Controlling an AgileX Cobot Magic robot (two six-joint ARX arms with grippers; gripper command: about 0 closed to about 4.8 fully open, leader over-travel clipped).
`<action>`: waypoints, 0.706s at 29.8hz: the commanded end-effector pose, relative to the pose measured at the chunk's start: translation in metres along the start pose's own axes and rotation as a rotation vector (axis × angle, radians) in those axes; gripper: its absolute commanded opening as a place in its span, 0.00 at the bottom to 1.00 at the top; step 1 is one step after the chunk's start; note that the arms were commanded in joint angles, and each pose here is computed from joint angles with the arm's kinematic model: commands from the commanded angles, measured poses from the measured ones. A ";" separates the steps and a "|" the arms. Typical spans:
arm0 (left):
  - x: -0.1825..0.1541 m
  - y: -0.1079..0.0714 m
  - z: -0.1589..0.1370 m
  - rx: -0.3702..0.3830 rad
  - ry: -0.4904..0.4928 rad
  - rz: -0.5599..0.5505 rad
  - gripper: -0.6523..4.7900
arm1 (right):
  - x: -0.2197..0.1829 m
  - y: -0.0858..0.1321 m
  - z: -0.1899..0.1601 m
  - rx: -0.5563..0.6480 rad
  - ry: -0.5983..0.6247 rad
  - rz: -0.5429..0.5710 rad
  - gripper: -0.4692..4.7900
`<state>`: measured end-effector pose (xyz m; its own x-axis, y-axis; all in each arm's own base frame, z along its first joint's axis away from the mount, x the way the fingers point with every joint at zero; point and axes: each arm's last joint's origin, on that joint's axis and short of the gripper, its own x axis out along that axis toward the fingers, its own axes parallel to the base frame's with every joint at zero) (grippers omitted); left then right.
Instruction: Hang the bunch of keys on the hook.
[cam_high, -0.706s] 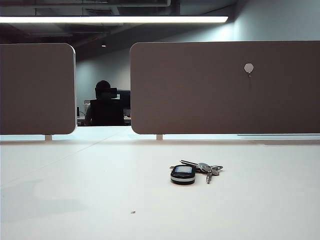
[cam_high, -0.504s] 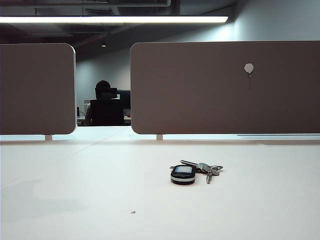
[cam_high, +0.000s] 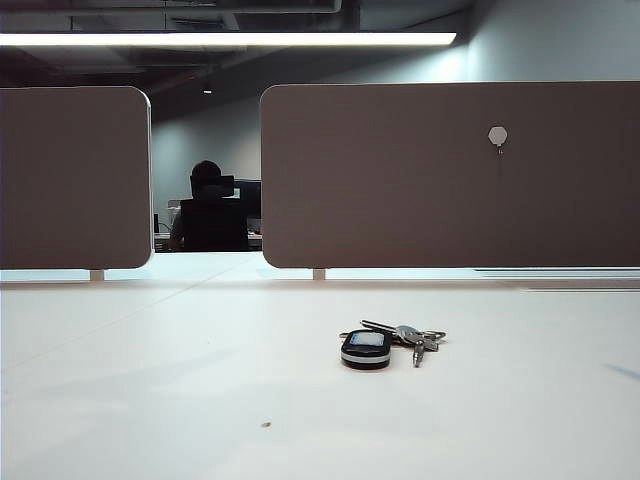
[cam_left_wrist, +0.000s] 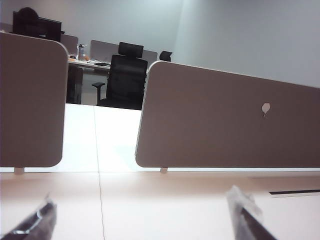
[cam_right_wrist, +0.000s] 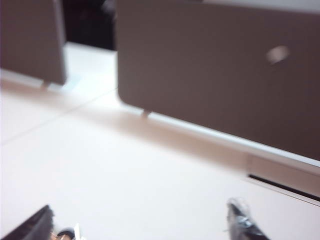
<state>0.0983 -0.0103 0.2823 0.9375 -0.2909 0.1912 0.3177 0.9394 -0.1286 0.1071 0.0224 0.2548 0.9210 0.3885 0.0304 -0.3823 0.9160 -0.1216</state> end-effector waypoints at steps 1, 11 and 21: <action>0.021 0.000 0.007 0.011 -0.007 -0.113 1.00 | 0.017 0.004 0.012 -0.162 0.014 0.080 1.00; 0.091 -0.033 -0.021 -0.084 0.303 -0.389 1.00 | 0.095 0.026 0.008 -0.361 0.276 0.189 1.00; 0.106 -0.079 -0.046 0.086 0.394 -0.519 1.00 | 0.150 0.039 -0.050 -0.527 0.399 0.302 1.00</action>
<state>0.1802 -0.1210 0.2652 0.6344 -0.7534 -0.1729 0.7511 0.6537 -0.0923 0.2288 0.1094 0.2056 0.7626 0.4541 -0.4607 -0.6452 0.5856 -0.4908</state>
